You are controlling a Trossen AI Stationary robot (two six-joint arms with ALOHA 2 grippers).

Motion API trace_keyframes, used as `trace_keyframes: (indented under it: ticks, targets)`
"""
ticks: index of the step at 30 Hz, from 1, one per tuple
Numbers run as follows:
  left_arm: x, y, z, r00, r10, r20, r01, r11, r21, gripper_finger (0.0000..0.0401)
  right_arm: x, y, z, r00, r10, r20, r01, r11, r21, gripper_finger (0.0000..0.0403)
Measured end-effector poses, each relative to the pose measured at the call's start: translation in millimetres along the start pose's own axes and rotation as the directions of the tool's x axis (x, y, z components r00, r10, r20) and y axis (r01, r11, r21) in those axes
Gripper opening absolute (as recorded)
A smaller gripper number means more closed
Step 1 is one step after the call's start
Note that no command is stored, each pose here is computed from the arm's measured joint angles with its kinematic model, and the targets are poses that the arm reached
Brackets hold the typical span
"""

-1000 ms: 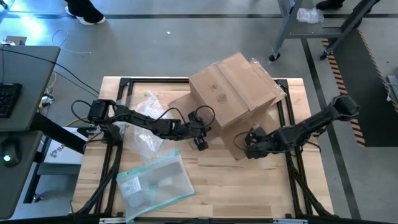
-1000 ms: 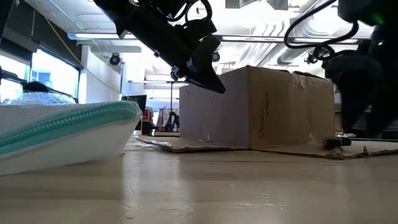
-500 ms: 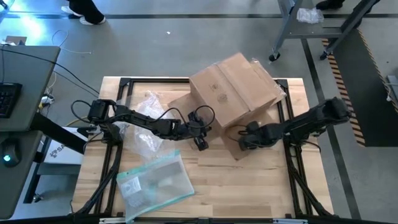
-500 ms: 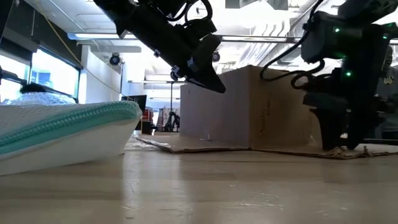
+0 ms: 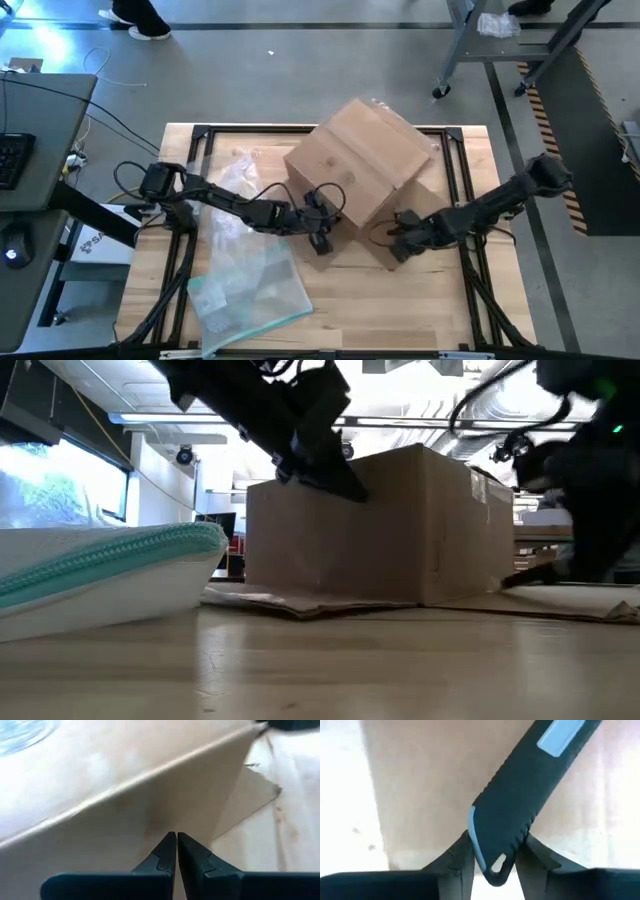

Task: Unpack boxes
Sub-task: Break down cardboard box until it is fully flat

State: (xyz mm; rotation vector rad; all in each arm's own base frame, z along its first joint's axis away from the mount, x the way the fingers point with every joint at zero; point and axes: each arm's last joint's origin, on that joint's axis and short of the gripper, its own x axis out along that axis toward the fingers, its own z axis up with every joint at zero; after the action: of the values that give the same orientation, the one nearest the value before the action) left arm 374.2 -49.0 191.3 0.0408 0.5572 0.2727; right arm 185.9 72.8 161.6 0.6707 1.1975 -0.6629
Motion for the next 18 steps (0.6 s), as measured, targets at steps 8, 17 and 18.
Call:
trace_keyframes:
  ticks: [8,17,18]
  targets:
    - [-9,-17,20,0.997,-0.041,0.063,0.040,0.999,0.013,0.0000,-47,10,-24,0.971,0.226,0.072,-0.213,0.964,-0.157,0.0044]
    - [-10,-18,29,0.995,-0.047,0.090,0.044,0.998,0.039,0.0000,-59,-3,-36,0.971,0.201,0.129,-0.176,0.967,-0.183,0.0001]
    - [-10,-18,29,0.995,-0.046,0.088,0.043,0.998,0.039,0.0000,-54,-6,-36,0.975,0.169,0.142,-0.144,0.975,-0.170,0.0004]
